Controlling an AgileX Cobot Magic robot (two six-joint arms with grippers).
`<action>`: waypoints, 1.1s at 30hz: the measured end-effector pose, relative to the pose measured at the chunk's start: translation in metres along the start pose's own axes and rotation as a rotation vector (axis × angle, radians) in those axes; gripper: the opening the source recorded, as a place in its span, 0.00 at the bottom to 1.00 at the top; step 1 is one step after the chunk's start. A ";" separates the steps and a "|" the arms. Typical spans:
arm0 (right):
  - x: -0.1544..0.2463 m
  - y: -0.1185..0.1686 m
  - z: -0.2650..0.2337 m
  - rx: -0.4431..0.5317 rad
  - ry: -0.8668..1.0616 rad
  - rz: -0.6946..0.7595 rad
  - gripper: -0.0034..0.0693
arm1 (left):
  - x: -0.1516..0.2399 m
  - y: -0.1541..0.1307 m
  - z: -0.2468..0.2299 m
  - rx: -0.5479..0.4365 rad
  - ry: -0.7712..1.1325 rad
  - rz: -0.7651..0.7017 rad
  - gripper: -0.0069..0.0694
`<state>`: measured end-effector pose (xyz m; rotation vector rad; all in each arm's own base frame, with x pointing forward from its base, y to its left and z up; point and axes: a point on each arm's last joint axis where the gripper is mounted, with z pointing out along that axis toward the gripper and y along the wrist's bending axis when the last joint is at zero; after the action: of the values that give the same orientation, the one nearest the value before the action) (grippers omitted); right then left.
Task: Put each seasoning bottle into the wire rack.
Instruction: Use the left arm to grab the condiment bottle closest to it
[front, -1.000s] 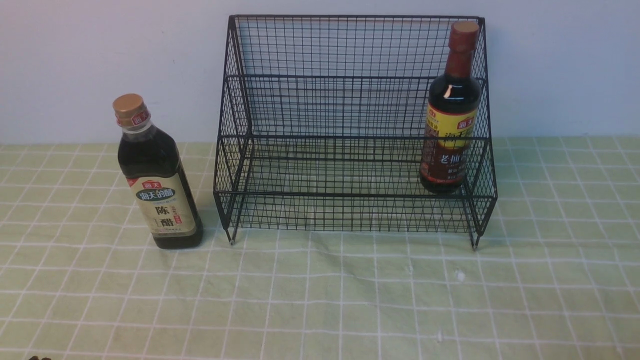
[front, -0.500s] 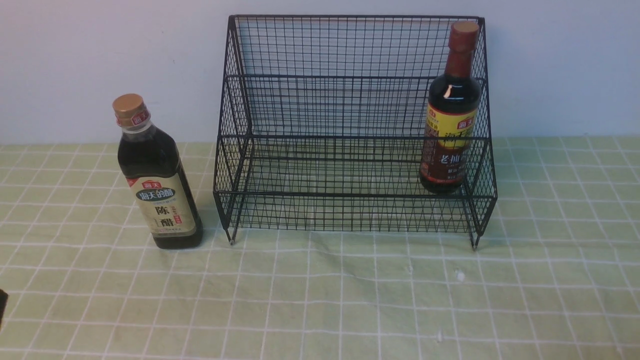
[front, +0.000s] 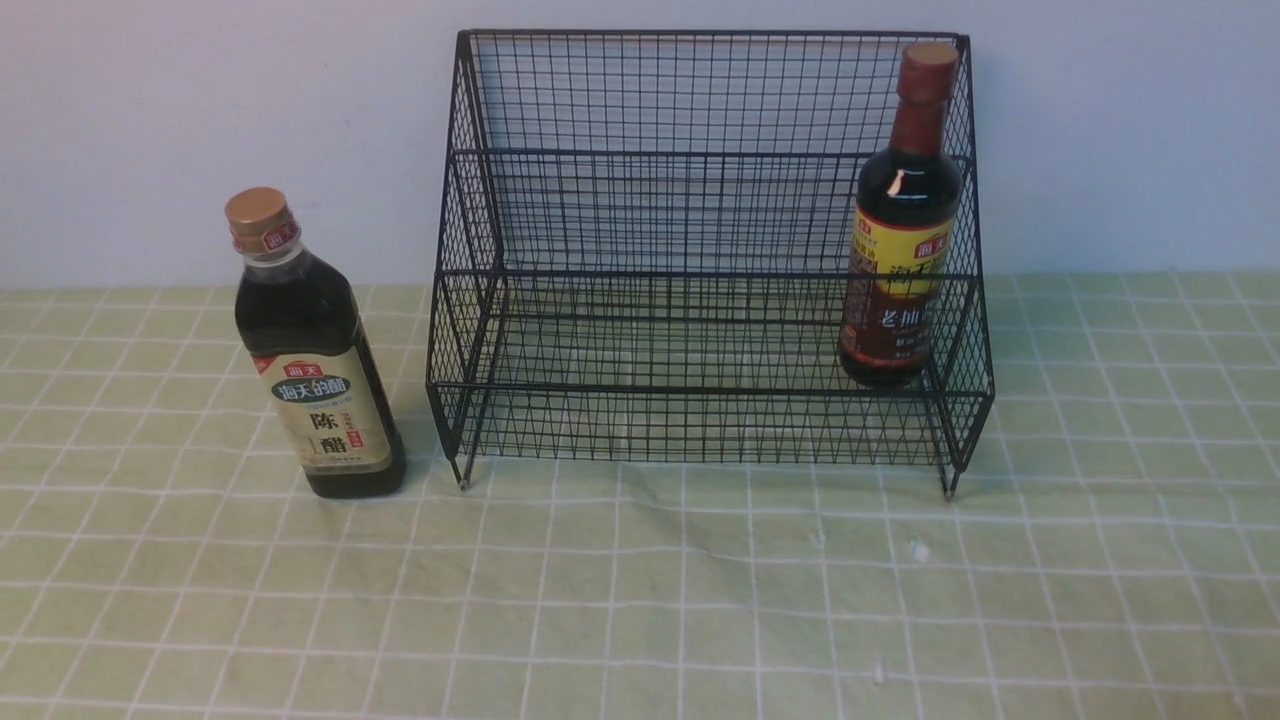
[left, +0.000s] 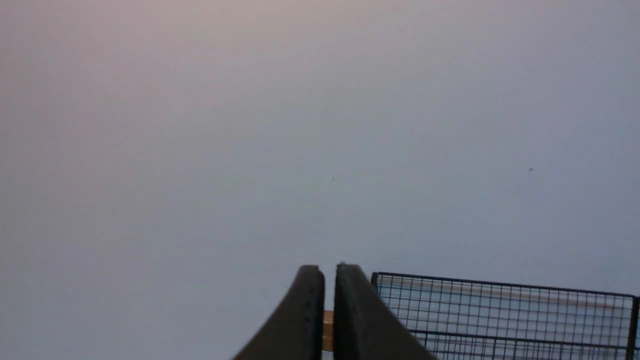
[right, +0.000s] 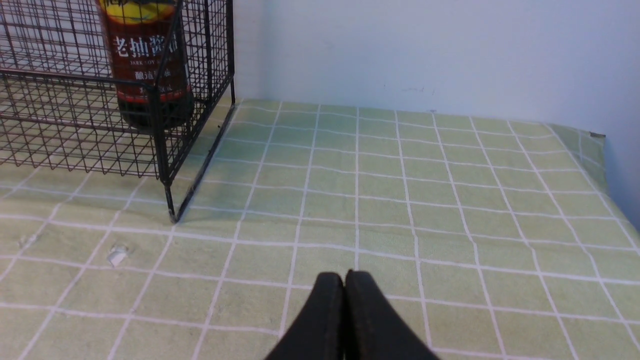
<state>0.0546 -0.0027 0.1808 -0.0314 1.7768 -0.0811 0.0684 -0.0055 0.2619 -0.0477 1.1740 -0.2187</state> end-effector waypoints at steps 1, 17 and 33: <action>0.000 0.000 0.000 0.000 0.000 0.000 0.03 | -0.001 -0.001 0.003 0.006 0.010 0.007 0.13; 0.000 0.000 0.000 0.000 0.001 0.000 0.03 | 0.024 -0.008 0.156 0.072 0.299 0.089 0.71; 0.000 0.000 0.000 0.000 0.002 0.000 0.03 | 0.112 0.010 0.221 -0.027 0.524 0.016 0.64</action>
<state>0.0545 -0.0027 0.1806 -0.0313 1.7789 -0.0811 0.3140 -0.0349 0.2446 -0.0032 1.6984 -0.2070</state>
